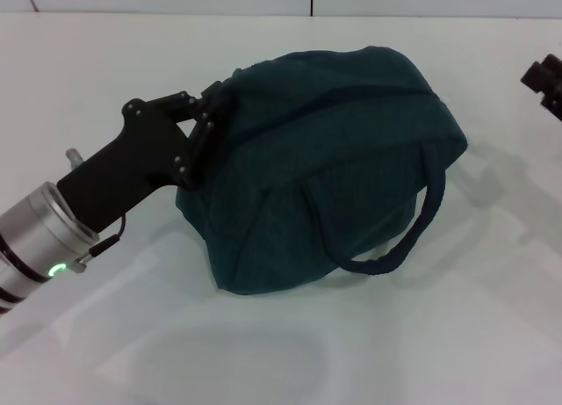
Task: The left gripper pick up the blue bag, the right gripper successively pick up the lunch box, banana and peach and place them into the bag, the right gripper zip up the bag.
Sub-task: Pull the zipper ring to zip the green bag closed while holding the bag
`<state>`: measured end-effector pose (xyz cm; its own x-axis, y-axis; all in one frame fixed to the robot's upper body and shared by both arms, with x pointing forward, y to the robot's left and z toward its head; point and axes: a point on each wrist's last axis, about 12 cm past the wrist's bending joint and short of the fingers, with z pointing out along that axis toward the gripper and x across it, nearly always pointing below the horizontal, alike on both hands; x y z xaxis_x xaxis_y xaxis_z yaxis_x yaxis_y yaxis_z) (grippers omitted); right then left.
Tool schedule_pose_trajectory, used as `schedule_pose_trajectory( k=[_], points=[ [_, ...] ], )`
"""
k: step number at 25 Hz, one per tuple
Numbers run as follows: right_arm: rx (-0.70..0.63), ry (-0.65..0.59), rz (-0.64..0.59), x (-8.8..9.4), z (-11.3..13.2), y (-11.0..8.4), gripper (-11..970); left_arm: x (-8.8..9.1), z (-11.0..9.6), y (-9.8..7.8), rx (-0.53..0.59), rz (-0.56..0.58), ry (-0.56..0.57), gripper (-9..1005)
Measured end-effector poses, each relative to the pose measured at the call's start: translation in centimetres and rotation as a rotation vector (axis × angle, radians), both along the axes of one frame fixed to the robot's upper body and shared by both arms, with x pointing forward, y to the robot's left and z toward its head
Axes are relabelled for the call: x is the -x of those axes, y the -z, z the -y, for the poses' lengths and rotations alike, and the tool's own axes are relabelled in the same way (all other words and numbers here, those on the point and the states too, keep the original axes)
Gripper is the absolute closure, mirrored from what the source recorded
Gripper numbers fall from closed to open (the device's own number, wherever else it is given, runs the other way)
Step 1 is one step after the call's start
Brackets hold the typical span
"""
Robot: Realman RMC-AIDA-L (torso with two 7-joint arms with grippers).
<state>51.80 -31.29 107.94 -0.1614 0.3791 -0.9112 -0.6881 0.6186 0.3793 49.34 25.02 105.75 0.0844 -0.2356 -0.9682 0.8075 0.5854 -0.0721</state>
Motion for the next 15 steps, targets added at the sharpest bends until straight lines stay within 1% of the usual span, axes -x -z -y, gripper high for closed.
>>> schedule_pose_trajectory(
  k=[3, 7, 9, 15],
  points=[
    [0.066, 0.004, 0.005, 0.1, 0.0, 0.6, 540, 0.1, 0.1, 0.0, 0.002, 0.0, 0.002, 948],
    [0.204, -0.008, -0.03, -0.2, -0.6, 1.9, 541, 0.1, 0.2, 0.0, 0.003, 0.0, 0.007, 948],
    [0.265, -0.032, -0.045, -0.7, -1.4, 2.5, 542, 0.1, 0.3, 0.0, 0.004, 0.001, 0.011, 948],
    [0.349, -0.073, -0.066, -2.5, -3.6, 2.8, 542, 0.0, 0.4, 0.0, 0.003, 0.002, 0.015, 948]
  ],
)
